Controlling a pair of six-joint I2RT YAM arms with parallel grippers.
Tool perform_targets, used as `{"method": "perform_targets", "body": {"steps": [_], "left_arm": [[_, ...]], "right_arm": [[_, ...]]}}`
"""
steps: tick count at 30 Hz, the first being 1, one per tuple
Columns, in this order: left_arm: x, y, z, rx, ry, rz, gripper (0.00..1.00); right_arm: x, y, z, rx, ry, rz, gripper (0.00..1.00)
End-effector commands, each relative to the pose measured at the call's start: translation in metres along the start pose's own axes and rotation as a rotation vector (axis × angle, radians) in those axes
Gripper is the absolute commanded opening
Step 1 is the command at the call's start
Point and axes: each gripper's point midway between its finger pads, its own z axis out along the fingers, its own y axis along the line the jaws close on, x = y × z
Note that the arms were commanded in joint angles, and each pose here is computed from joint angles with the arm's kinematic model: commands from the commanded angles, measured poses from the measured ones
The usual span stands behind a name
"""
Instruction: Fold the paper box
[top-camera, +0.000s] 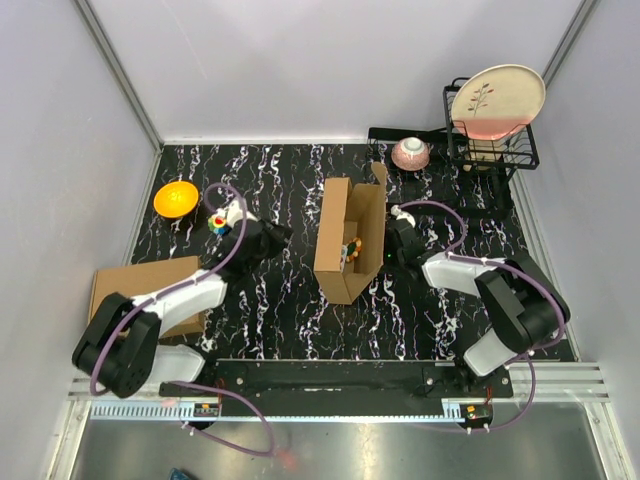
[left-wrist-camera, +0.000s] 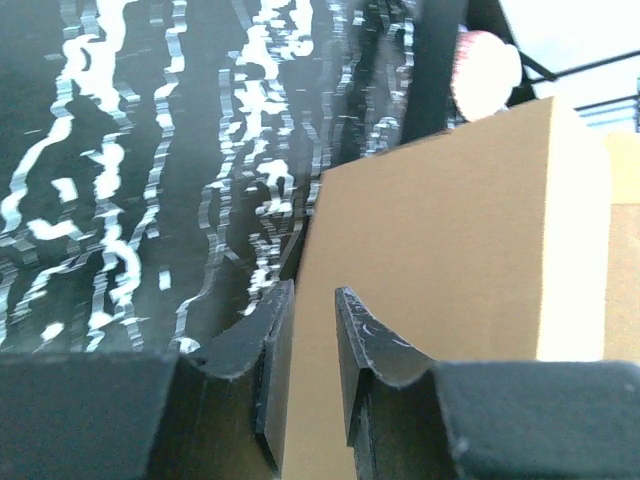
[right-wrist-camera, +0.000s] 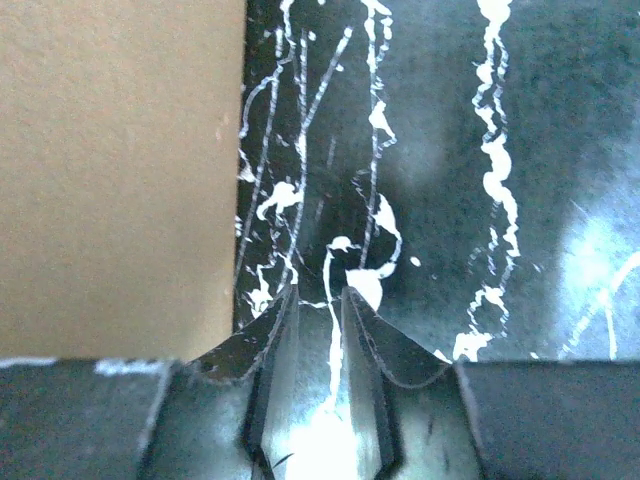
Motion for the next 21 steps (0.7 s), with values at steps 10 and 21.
{"method": "perform_targets", "body": {"steps": [10, 21], "left_arm": [[0.001, -0.122, 0.003, 0.283, 0.025, 0.038, 0.27], [0.033, -0.132, 0.009, 0.303, 0.099, 0.063, 0.27]], "right_arm": [[-0.075, 0.032, -0.054, -0.005, -0.182, 0.01, 0.34], [-0.092, 0.078, -0.046, -0.203, -0.204, 0.017, 0.35]]}}
